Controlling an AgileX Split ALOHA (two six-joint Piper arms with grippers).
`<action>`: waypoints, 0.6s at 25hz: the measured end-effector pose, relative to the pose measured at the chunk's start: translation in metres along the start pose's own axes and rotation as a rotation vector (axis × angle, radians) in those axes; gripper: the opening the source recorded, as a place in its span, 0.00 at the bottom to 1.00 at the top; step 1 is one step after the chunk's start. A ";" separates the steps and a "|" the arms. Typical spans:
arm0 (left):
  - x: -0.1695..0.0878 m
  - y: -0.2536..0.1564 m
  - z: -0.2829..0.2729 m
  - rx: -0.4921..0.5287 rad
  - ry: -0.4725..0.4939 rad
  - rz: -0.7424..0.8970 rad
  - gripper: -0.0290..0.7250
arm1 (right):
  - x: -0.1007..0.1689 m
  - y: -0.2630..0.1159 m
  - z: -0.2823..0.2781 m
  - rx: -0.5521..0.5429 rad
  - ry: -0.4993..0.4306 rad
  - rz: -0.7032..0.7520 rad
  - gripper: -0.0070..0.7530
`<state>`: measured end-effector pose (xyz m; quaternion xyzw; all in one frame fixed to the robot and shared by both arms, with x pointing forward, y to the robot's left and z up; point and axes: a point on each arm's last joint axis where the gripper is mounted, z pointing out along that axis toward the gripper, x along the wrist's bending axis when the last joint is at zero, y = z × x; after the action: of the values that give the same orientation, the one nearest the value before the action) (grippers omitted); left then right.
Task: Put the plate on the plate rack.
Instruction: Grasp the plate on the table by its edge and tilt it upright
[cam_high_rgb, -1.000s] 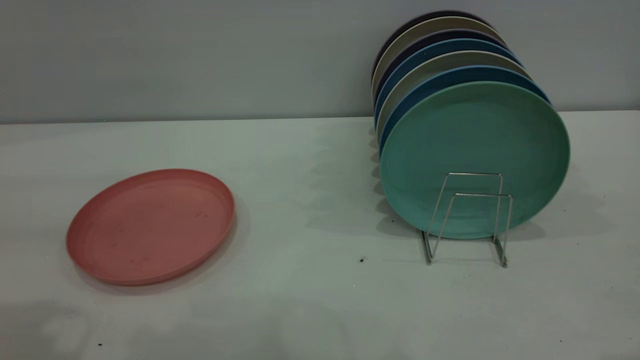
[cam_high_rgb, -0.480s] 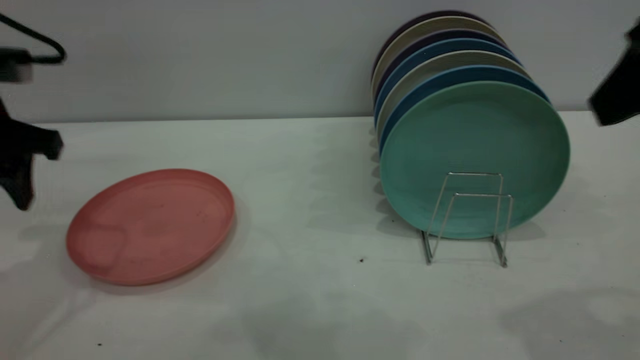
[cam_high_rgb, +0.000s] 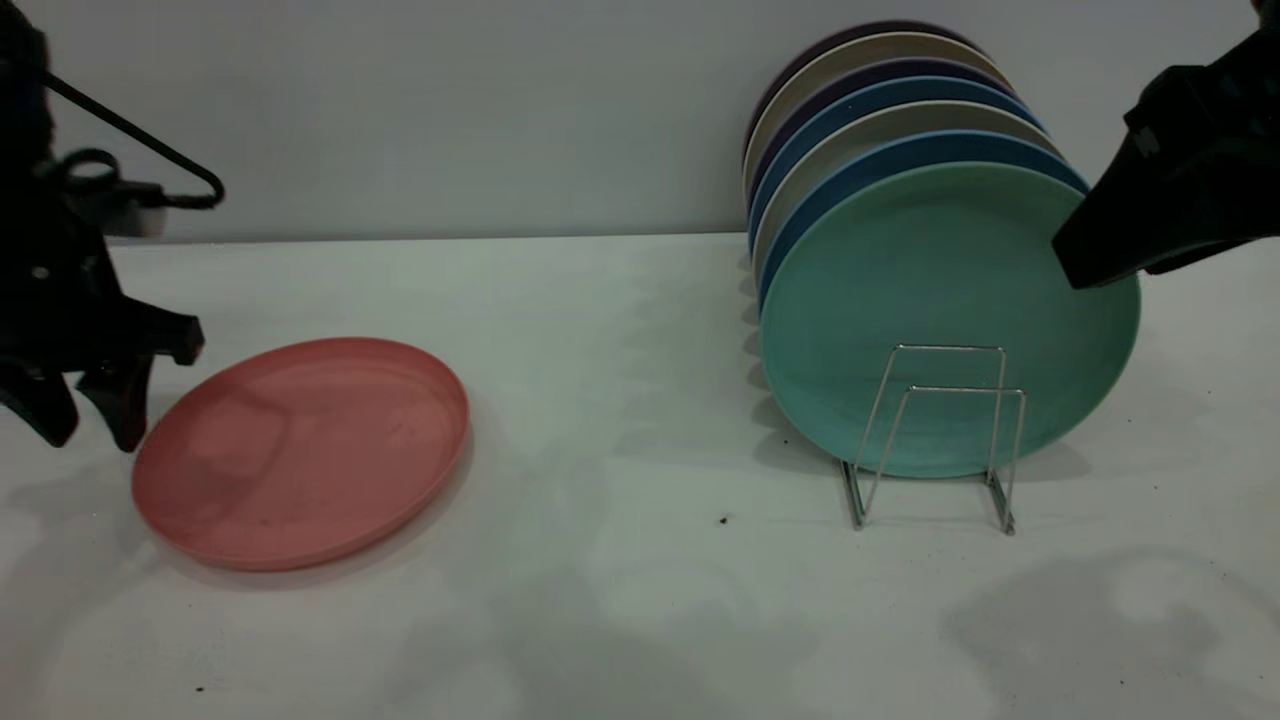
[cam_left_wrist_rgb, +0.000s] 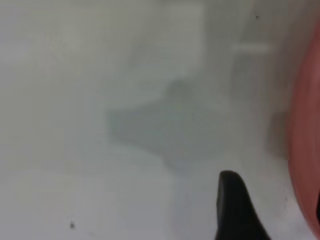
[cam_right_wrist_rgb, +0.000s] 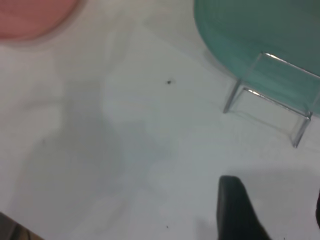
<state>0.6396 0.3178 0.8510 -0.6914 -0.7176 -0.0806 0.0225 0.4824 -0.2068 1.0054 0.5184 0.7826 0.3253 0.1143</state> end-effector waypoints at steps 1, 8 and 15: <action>-0.001 0.003 0.004 0.004 0.001 0.005 0.61 | 0.000 0.000 0.000 -0.002 0.001 0.000 0.54; -0.004 0.016 0.024 0.026 -0.002 0.011 0.61 | -0.001 0.002 0.000 -0.023 -0.010 -0.005 0.54; -0.008 0.018 0.033 0.019 -0.034 0.020 0.61 | -0.002 0.004 0.000 -0.042 -0.020 0.001 0.54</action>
<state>0.6603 0.3149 0.8193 -0.6995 -0.7117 -0.0619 0.0179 0.4861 -0.2074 1.0078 0.5193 0.7743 0.3365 0.1326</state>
